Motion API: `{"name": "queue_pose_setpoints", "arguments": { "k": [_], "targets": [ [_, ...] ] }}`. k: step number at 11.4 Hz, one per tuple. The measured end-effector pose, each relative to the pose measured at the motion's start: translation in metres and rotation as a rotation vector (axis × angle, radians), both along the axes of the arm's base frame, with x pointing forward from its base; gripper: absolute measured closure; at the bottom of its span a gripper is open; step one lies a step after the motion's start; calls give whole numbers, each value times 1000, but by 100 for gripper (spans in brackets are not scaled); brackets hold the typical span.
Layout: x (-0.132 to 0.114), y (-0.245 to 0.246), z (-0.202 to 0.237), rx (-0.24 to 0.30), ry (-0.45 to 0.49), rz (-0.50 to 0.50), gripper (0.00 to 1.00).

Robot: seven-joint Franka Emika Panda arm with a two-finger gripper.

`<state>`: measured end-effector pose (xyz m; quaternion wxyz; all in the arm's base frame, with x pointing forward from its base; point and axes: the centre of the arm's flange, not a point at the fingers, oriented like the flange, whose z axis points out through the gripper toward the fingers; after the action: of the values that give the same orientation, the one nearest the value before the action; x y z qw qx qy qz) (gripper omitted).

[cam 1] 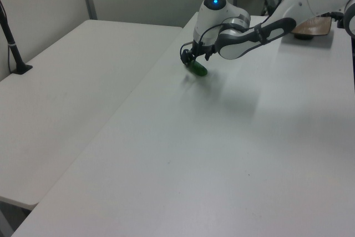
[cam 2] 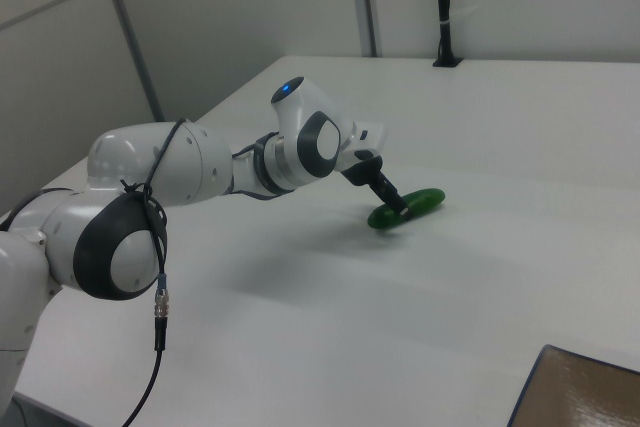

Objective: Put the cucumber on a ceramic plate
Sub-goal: 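Move the open gripper down over the green cucumber, then close the gripper around the middle of the cucumber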

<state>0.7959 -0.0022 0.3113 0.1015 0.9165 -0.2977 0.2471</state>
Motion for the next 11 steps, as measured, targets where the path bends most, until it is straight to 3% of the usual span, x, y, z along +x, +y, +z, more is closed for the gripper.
{"name": "queue_pose_setpoints", "arguments": {
  "k": [3, 4, 6, 7, 11],
  "targets": [
    [0, 0, -12, -26, 14, 11, 4],
    [0, 0, -15, -36, 17, 16, 11],
    [0, 0, -19, -58, 22, 27, 46],
    [0, 0, -19, -63, 21, 30, 52],
    [2, -6, -13, -68, 11, 24, 52]
  ]
}}
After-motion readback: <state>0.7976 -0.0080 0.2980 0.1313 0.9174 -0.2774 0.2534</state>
